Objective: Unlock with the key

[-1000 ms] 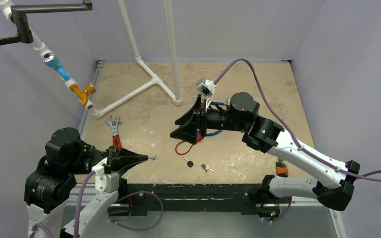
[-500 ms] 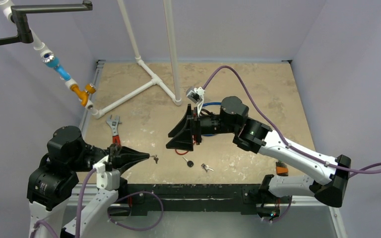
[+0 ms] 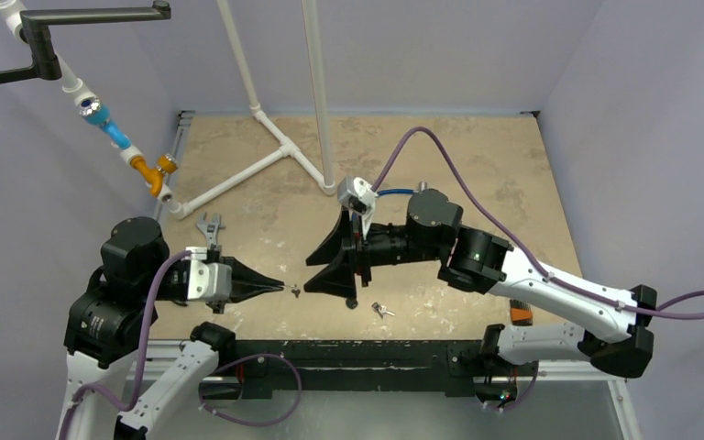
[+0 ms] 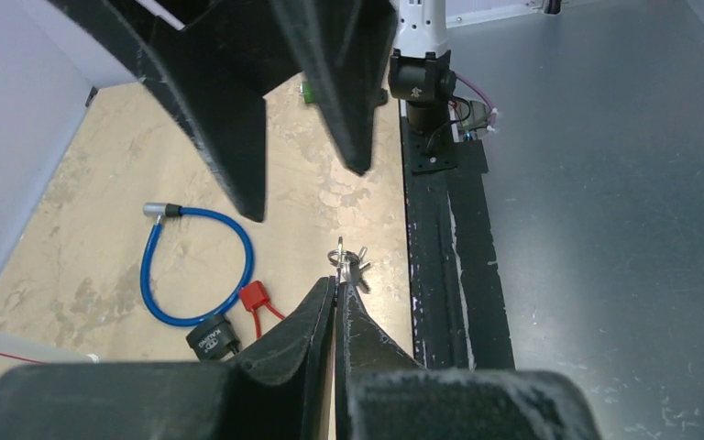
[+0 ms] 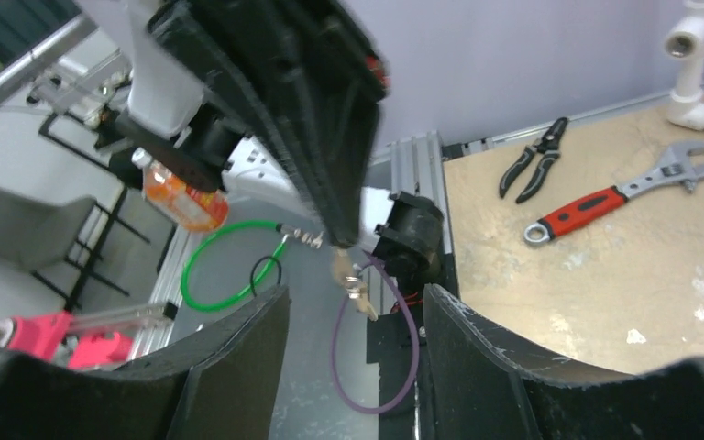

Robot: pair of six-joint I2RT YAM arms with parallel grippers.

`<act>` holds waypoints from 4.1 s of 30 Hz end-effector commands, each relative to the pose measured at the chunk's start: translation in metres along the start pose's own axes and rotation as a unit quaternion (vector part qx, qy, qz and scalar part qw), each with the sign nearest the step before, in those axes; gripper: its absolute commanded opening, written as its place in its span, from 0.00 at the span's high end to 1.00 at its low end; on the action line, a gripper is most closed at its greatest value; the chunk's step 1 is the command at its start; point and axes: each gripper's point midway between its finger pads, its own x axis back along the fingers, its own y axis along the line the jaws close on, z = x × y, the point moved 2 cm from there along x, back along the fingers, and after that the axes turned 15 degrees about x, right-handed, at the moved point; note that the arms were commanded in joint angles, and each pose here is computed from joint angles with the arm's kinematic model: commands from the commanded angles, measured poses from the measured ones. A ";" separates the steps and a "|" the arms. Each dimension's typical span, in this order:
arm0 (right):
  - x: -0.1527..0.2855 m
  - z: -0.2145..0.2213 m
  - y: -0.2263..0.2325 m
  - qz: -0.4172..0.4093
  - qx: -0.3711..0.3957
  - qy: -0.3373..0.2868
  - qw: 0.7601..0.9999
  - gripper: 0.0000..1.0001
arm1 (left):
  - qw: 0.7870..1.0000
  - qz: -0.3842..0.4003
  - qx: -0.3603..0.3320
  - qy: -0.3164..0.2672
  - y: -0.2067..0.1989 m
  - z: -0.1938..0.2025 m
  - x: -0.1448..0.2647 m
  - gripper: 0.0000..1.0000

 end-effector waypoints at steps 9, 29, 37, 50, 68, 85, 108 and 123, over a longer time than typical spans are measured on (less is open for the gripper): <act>-0.013 -0.010 0.016 0.034 0.109 0.016 0.993 0.61 | 0.997 0.001 0.072 -0.012 0.005 -0.009 -0.005 1.00; -0.017 -0.020 0.010 0.105 0.147 -0.001 0.984 0.66 | 0.996 0.002 0.093 -0.013 0.005 -0.009 -0.006 1.00; -0.022 -0.019 0.011 0.105 0.149 -0.006 0.983 0.74 | 0.996 0.000 0.091 -0.014 0.005 -0.012 -0.006 1.00; -0.015 0.002 0.012 0.098 0.138 0.023 0.985 1.00 | 0.995 -0.013 0.096 -0.015 0.012 -0.015 -0.006 1.00; 0.005 0.015 0.017 0.107 0.084 -0.001 0.991 1.00 | 0.993 -0.024 0.111 -0.012 0.025 -0.016 -0.011 0.72; 0.085 0.049 -0.030 0.319 -0.014 -0.023 0.947 1.00 | 0.975 -0.098 0.117 0.160 0.120 0.089 -0.054 0.06; 0.195 0.001 -0.025 0.411 -0.059 -0.102 0.904 1.00 | 0.900 -0.104 0.221 0.362 0.174 0.219 -0.181 0.00; 0.197 -0.025 -0.024 0.416 -0.051 -0.120 0.900 1.00 | 0.894 -0.210 0.188 0.349 0.225 0.256 -0.210 0.09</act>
